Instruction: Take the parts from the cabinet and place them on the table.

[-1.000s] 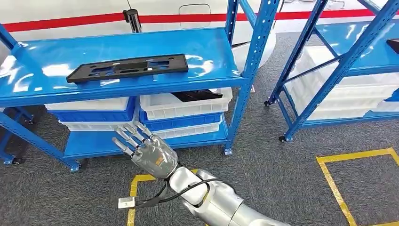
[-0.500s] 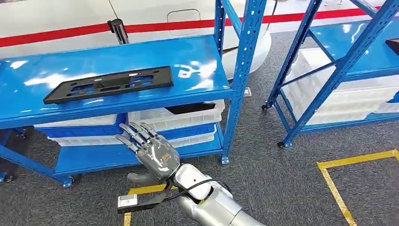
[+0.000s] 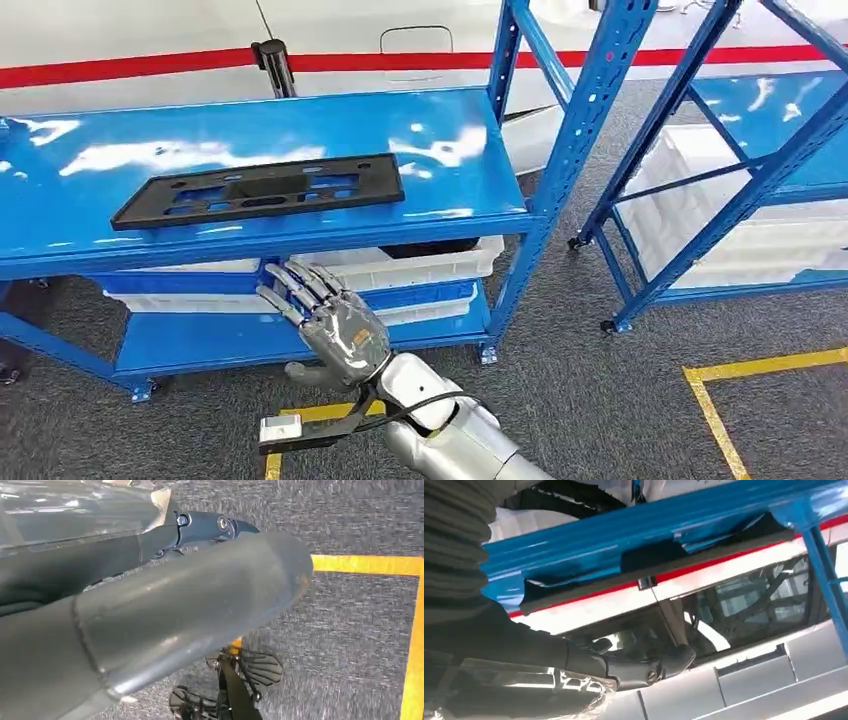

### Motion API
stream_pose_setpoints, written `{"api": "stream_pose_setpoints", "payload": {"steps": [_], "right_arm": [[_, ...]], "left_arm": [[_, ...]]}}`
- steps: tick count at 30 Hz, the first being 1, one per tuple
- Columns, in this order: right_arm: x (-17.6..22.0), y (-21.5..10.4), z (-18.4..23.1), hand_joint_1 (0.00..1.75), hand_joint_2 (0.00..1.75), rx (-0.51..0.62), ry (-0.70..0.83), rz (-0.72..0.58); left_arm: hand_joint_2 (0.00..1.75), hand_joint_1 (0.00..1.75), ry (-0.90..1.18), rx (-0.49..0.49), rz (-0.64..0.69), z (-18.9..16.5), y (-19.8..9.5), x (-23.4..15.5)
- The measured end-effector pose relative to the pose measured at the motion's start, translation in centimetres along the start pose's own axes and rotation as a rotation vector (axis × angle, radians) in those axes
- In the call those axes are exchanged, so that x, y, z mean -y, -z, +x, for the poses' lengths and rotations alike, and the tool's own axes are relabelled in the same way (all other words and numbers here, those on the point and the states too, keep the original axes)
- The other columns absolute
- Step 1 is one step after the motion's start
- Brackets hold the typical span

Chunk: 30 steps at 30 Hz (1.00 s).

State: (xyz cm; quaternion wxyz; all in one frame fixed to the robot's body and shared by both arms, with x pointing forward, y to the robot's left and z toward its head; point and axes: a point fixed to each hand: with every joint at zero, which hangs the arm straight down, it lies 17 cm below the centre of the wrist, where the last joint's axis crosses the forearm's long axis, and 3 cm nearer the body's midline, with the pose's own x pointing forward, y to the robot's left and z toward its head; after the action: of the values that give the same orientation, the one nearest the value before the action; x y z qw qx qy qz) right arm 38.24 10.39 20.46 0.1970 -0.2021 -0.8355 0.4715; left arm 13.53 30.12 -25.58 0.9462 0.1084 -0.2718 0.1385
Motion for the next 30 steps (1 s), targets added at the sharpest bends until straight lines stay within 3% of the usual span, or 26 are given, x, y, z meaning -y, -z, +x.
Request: {"api": "stream_pose_setpoints", "payload": {"steps": [30], "right_arm": [[-0.1,0.1,0.6,0.00,1.75,0.006,0.003,-0.010]], "left_arm": [[0.00,0.00,-0.004,0.013,0.011,0.0,-0.2,0.3]]}}
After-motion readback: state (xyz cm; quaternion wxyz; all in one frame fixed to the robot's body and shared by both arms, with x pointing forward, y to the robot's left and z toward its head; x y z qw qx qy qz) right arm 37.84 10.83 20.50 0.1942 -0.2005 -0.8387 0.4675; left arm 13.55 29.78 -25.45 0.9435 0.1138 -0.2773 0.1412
